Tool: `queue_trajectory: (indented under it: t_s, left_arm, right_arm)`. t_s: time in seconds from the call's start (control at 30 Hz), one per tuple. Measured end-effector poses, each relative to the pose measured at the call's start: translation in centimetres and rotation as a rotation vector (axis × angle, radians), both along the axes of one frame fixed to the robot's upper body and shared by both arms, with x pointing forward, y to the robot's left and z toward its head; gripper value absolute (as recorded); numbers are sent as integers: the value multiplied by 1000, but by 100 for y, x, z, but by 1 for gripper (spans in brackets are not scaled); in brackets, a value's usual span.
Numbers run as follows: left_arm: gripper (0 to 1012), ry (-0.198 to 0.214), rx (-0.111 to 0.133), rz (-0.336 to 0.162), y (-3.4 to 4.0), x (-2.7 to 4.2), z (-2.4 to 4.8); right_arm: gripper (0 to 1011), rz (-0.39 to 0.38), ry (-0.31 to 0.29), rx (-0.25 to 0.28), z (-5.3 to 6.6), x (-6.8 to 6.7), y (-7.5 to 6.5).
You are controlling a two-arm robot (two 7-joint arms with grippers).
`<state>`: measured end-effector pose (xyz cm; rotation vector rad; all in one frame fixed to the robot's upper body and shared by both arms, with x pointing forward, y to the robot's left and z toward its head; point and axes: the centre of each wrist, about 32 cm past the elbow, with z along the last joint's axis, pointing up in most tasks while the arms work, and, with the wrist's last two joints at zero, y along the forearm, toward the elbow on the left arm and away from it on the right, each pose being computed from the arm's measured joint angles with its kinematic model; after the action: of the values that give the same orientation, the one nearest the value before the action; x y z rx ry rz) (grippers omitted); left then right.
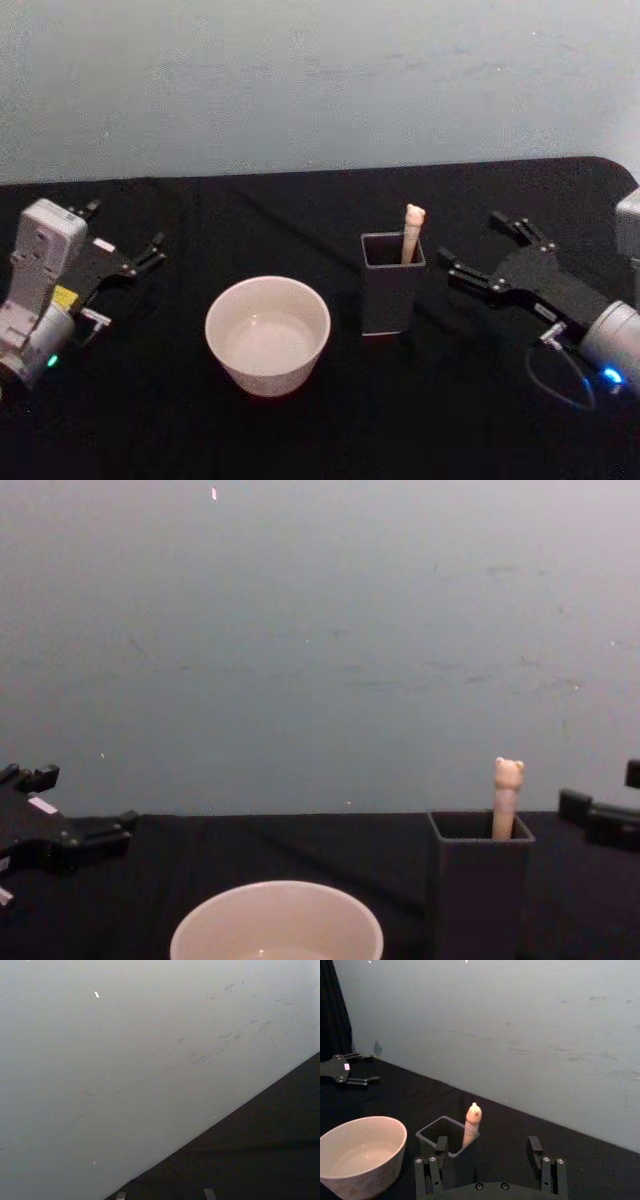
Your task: Pick up the stirring spoon with one hand, stir inside the cup, then place it back in its original position.
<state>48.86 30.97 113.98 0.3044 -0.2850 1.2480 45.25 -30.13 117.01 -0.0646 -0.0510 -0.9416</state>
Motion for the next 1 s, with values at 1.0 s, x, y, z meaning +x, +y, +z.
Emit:
queue_trajectory:
  t_s: [1.0]
  left_arm:
    - [1001,0,0,0,0,0,0]
  right_arm:
    - [1002,39,50,29,-78,468,300]
